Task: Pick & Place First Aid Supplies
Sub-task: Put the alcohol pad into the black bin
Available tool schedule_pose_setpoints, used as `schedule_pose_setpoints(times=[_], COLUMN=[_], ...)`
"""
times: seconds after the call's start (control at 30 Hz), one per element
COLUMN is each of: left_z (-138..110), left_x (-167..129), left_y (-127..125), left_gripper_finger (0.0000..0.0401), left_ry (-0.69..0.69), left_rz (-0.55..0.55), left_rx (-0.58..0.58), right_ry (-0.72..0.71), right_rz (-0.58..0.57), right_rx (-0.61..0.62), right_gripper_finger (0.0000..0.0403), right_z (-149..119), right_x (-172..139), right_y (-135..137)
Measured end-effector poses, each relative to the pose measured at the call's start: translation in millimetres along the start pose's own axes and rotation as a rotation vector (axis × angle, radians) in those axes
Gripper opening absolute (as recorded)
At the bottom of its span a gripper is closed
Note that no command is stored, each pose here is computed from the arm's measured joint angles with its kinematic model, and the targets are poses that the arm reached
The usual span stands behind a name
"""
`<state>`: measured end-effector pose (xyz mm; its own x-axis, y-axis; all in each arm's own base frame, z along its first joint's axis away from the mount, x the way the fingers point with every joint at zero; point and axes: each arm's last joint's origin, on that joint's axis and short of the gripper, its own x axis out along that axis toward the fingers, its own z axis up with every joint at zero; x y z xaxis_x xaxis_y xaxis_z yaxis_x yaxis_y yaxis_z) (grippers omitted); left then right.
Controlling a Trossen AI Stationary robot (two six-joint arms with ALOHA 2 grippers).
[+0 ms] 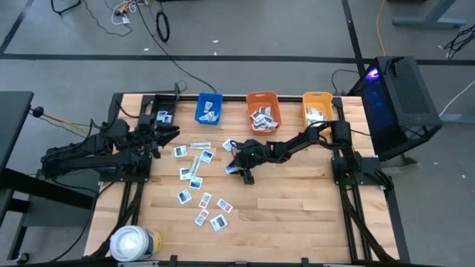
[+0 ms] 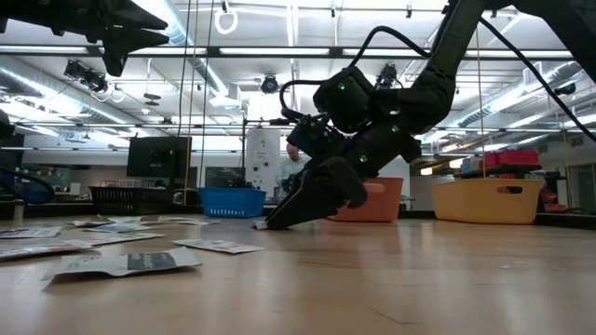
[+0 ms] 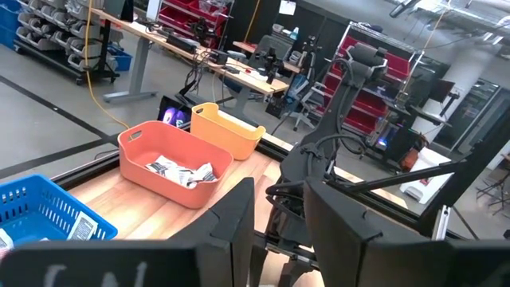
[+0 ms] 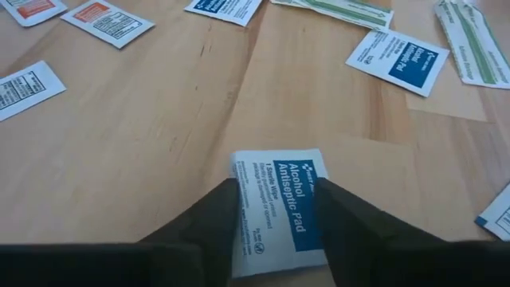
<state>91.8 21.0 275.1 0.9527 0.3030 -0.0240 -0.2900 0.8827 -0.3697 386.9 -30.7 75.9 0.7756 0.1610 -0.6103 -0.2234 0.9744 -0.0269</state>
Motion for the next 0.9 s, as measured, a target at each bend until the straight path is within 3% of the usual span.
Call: schedule_pose_setpoints(times=[0.9], left_z=[0.2], left_x=[0.0], left_y=[-0.1], left_gripper_finger=[0.0115], left_ry=[-0.002], left_rz=[-0.001], left_rx=[-0.001], right_ry=[-0.061], right_rz=[-0.033], right_rx=[-0.02], right_gripper_finger=[0.0059], right_z=[5.2], right_x=[0.7], right_y=[-1.0])
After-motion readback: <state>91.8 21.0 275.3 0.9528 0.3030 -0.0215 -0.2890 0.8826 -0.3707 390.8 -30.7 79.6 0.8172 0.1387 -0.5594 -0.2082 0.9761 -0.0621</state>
